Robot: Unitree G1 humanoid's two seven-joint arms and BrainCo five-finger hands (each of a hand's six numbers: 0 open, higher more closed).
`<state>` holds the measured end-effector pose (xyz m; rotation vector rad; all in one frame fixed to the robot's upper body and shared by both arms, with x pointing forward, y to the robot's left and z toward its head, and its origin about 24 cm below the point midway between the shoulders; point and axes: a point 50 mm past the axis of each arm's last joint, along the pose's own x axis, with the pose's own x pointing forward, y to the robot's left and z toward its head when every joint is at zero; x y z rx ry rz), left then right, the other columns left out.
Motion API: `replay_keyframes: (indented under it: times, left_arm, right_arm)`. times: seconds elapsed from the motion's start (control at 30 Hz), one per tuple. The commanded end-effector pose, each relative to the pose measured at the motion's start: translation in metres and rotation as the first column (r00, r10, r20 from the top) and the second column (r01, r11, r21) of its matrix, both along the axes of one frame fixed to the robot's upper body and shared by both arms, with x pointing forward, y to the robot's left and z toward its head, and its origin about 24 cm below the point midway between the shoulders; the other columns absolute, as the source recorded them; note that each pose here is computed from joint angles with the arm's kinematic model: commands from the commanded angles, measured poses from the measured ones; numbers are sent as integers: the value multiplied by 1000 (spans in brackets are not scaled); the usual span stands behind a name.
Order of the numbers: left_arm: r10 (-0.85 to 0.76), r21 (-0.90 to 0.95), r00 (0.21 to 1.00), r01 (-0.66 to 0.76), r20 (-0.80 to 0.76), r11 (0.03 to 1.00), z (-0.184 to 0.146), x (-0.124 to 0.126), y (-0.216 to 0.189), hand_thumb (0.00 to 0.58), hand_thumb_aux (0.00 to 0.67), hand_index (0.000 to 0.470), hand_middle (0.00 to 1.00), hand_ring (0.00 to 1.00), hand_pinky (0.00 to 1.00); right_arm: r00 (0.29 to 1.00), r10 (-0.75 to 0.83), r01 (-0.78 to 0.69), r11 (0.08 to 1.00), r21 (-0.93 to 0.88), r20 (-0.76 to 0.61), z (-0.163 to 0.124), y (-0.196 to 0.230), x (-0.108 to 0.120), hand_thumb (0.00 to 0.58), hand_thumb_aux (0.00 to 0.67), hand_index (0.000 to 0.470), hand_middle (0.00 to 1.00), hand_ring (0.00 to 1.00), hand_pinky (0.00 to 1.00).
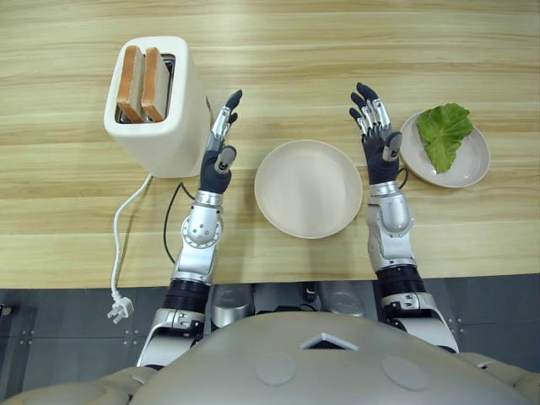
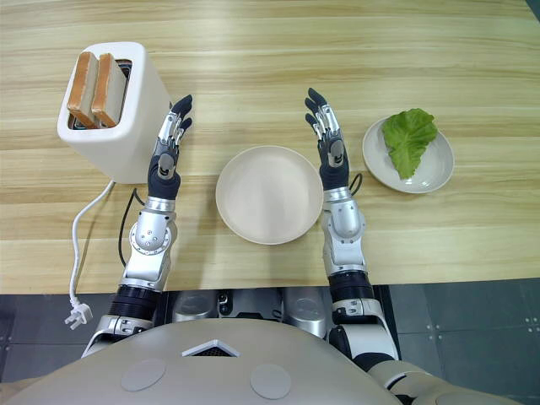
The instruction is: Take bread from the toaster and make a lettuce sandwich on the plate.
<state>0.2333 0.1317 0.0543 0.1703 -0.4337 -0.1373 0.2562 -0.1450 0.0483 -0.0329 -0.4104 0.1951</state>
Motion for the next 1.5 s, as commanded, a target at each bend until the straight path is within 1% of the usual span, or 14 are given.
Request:
replay_keyframes:
  times: [0.03, 0.37, 0.43, 0.53, 0.63, 0.7, 0.77, 0.8, 0.9, 0.93, 0.97, 1.17, 1.37, 1.5]
  left_arm:
    - [20, -2, 1000, -20, -11, 1000, -2, -1, 5, 0, 0, 0, 0, 0, 0]
    - [11, 8, 1000, -11, 10, 1000, 1, -2, 5, 0, 0, 0, 0, 0, 0]
    - [23, 84, 996, -31, 86, 996, 11, -4, 7, 0, 0, 0, 0, 0, 0]
    - [67, 316, 969, -143, 239, 938, 44, -8, 18, 0, 0, 0, 0, 0, 0]
    - [132, 526, 943, -284, 307, 801, 67, -6, 35, 0, 0, 0, 0, 0, 0]
    - [214, 594, 920, -377, 328, 710, 83, -4, 56, 0, 0, 0, 0, 0, 0]
    - [287, 681, 892, -452, 350, 576, 96, 0, 78, 0, 0, 0, 0, 0, 0]
    - [333, 730, 873, -483, 357, 483, 100, 4, 94, 0, 0, 0, 0, 0, 0]
    - [452, 825, 819, -501, 353, 264, 103, 16, 133, 0, 0, 0, 0, 0, 0]
    - [484, 848, 802, -491, 350, 202, 103, 18, 144, 0, 0, 0, 0, 0, 0]
    - [509, 861, 789, -482, 345, 163, 103, 19, 153, 0, 0, 0, 0, 0, 0]
    - [581, 904, 764, -414, 281, 106, 92, 27, 180, 0, 0, 0, 0, 0, 0]
    - [587, 935, 790, -321, 175, 154, 71, 33, 182, 0, 0, 0, 0, 0, 0]
    - [581, 939, 800, -300, 150, 170, 65, 33, 180, 0, 0, 0, 0, 0, 0]
  right_arm:
    - [1000, -8, 8, 1000, 6, -14, -2, -2, 0, 0, 0, 0, 0, 0, 0]
    - [1000, -9, 9, 1000, 6, -15, -2, -2, -1, 0, 0, 0, 0, 0, 0]
    - [1000, -15, 15, 1000, 3, -25, -4, -3, -2, 0, 0, 0, 0, 0, 0]
    - [999, -20, 20, 1000, 9, -32, -5, -5, -4, 0, 0, 0, 0, 0, 0]
    - [999, -40, 41, 999, 5, -26, -3, -9, -7, 0, 0, 0, 0, 0, 0]
    - [998, -60, 60, 998, 2, 1, 3, -14, -8, 0, 0, 0, 0, 0, 0]
    - [996, -85, 84, 996, 5, 27, 10, -19, -8, 0, 0, 0, 0, 0, 0]
    - [994, -98, 97, 995, 6, 40, 14, -23, -7, 0, 0, 0, 0, 0, 0]
    - [990, -120, 122, 992, -16, 70, 20, -29, -7, 0, 0, 0, 0, 0, 0]
    - [990, -123, 125, 992, -25, 74, 21, -31, -6, 0, 0, 0, 0, 0, 0]
    - [989, -125, 127, 991, -33, 76, 21, -32, -5, 0, 0, 0, 0, 0, 0]
    - [988, -130, 135, 990, -51, 82, 21, -35, -3, 0, 0, 0, 0, 0, 0]
    - [988, -127, 132, 990, -57, 83, 21, -35, -3, 0, 0, 0, 0, 0, 0]
    - [989, -123, 128, 990, -63, 80, 20, -35, -2, 0, 0, 0, 0, 0, 0]
